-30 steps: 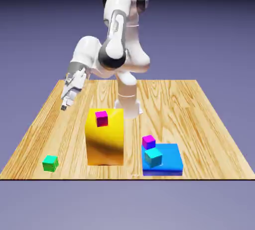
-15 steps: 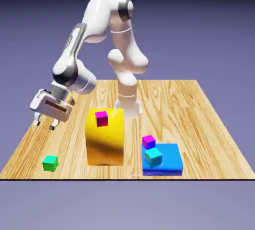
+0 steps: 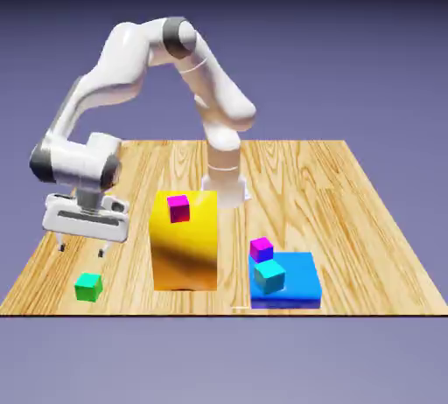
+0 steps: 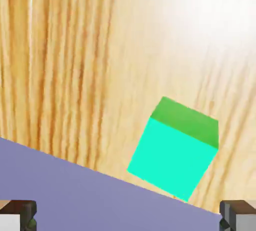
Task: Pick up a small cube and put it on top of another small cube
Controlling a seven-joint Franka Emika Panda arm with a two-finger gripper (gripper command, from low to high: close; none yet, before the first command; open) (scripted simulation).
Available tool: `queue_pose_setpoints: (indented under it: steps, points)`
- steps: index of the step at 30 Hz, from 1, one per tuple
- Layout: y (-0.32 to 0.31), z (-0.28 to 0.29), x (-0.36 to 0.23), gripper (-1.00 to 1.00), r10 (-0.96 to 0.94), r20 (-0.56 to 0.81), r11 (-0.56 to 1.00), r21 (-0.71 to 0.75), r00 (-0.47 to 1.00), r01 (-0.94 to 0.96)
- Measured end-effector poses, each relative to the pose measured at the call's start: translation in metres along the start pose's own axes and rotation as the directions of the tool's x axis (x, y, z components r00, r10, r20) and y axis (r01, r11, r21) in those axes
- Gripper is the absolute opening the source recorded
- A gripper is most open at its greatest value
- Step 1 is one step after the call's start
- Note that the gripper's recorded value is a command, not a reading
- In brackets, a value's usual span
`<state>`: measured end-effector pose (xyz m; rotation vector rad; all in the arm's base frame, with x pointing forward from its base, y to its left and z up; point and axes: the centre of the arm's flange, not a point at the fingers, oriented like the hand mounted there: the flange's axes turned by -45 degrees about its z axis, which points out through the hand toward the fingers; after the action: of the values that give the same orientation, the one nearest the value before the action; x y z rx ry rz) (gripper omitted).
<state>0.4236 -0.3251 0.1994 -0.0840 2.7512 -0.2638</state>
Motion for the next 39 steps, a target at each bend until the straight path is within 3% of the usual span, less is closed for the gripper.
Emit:
queue_pose_setpoints:
  steps: [5, 10, 11, 13, 18, 21, 24, 39]
  points:
    - [-0.001, 0.016, 0.007, 0.00, 0.256, -0.008, 0.961, -0.104, 0.967, -0.256]
    - [0.007, 0.080, 0.013, 0.00, 0.256, -0.008, 0.961, -0.104, 0.967, -0.256]
    - [0.008, 0.084, 0.014, -1.00, 0.256, -0.009, 0.961, -0.104, 0.967, -0.255]
    - [0.008, 0.084, 0.014, -1.00, 0.256, -0.008, 0.961, -0.103, 0.967, -0.255]
    - [-0.020, 0.017, 0.023, -1.00, 0.276, -0.012, 0.959, -0.065, 0.961, -0.276]
    - [-0.001, -0.019, -0.035, -1.00, 0.086, 0.107, 0.996, -0.011, 0.991, -0.085]
    - [0.036, -0.056, -0.090, -1.00, -0.098, 0.207, 0.995, 0.039, 0.974, 0.092]
    - [0.276, -0.122, -0.154, -1.00, -0.093, 0.206, 0.984, -0.129, 0.974, 0.121]
